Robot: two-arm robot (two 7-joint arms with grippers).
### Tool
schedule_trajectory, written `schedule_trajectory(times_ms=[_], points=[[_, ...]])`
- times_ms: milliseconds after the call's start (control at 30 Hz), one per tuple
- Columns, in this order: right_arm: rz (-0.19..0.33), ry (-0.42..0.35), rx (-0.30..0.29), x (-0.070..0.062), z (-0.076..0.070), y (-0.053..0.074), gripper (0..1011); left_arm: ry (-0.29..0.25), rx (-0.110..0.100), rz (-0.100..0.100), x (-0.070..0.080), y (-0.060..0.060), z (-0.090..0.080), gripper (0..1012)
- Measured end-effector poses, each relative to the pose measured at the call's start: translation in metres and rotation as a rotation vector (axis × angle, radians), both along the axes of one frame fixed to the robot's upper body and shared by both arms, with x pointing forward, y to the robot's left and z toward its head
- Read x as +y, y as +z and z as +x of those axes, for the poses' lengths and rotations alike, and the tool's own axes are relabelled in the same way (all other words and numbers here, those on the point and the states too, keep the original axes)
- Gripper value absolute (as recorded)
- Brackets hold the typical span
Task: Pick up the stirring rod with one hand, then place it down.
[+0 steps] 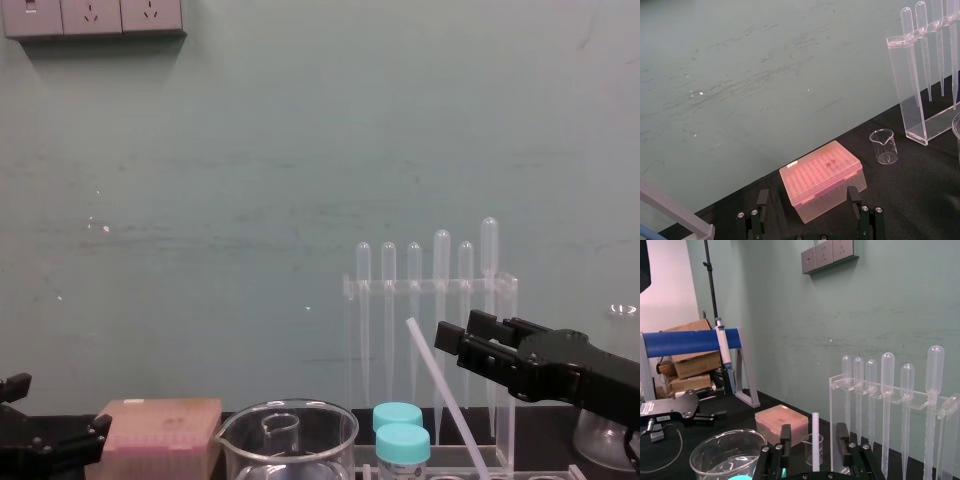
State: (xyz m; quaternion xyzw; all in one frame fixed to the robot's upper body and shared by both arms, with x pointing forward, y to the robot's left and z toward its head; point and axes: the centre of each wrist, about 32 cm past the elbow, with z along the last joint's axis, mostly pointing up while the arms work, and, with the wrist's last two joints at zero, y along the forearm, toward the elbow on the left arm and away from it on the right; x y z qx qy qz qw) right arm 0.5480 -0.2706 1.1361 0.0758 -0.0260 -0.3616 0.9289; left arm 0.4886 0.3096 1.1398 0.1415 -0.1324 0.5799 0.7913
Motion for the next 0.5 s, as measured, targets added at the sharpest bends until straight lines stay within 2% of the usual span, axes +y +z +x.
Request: schedule_trajectory(times_ms=[133, 167, 267, 300, 400, 467, 500], points=[[0.0, 0.0, 0.0, 0.0, 0.0, 0.0, 660, 0.0, 0.0, 0.0, 0.0, 0.0, 0.0, 1000], [0.0, 0.0, 0.0, 0.0, 0.0, 0.0, 728, 0.0, 0.0, 0.0, 0.0, 0.0, 0.0, 1000], [0.001, -0.011, 0.001, 0.0, -0.001, 0.001, 785, 0.0, 0.0, 0.0, 0.0, 0.0, 0.0, 1000], [0.001, -0.039, 0.003, -0.003, -0.002, 0.003, 840, 0.0, 0.0, 0.0, 0.0, 0.0, 0.0, 1000], [-0.008, -0.111, 0.003, -0.007, -0.006, 0.009, 893, 0.0, 0.0, 0.0, 0.0, 0.0, 0.0, 1000], [-0.031, -0.206, 0.003, -0.012, -0.012, 0.013, 967, 0.0, 0.0, 0.0, 0.0, 0.0, 0.0, 1000], [-0.041, -0.242, 0.003, -0.014, -0.014, 0.015, 967, 0.0, 0.0, 0.0, 0.0, 0.0, 0.0, 1000]])
